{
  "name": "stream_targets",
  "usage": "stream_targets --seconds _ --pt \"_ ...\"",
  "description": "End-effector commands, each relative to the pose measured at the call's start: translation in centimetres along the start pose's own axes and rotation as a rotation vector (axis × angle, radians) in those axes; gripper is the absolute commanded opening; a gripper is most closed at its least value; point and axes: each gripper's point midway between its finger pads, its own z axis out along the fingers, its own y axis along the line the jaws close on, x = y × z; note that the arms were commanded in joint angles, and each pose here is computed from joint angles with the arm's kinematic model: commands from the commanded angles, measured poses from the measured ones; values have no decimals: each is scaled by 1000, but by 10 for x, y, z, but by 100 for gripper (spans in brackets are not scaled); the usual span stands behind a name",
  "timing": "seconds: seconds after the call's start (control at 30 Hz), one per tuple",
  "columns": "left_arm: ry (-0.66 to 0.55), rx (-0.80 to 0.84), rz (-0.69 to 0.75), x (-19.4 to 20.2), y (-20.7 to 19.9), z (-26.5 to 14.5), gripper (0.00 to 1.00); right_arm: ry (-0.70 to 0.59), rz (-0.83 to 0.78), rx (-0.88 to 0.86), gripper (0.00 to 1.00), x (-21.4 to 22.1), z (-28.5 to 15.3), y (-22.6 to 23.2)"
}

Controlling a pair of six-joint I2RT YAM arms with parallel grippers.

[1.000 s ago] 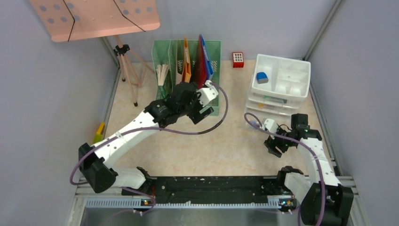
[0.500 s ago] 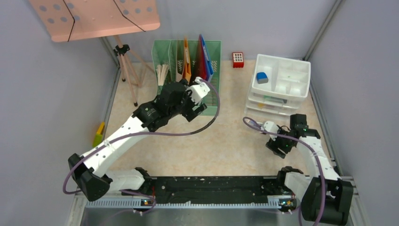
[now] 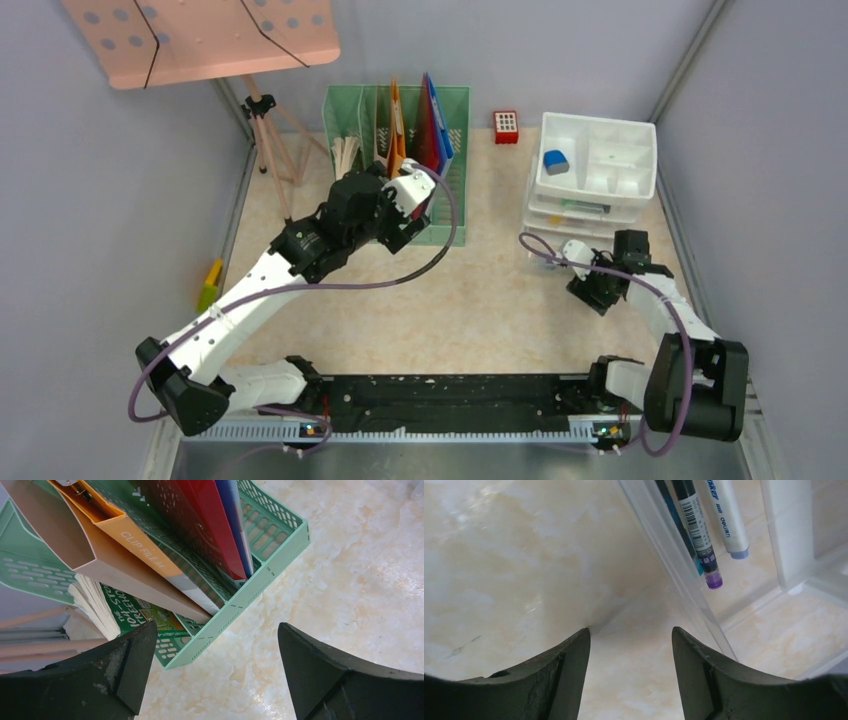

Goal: Organize the desk
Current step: Close the drawer in the storage box.

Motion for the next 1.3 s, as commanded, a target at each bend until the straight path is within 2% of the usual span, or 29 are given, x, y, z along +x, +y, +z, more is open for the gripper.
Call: stream_targets --seconds 0.0,0.3,0.53,0.77,1.03,1.27 --pt "-44 -56 -15 -11 17 -15 96 -31 19 136 61 -16 9 -46" --pt "-42 -77 -23 -8 23 -18 96 -110 141 87 61 -48 23 -62" --pt "-53 -92 -35 -9 28 -22 96 -137 129 -77 60 -57 20 -18" --pt "-53 -101 -35 -10 31 -21 96 -187 113 -122 60 -72 17 -2" --pt "-62 -138 -52 -13 43 -24 96 -276 145 -102 58 -105 34 -23" --pt "-70 -168 -79 -11 55 -33 98 -341 160 63 58 -128 43 -59"
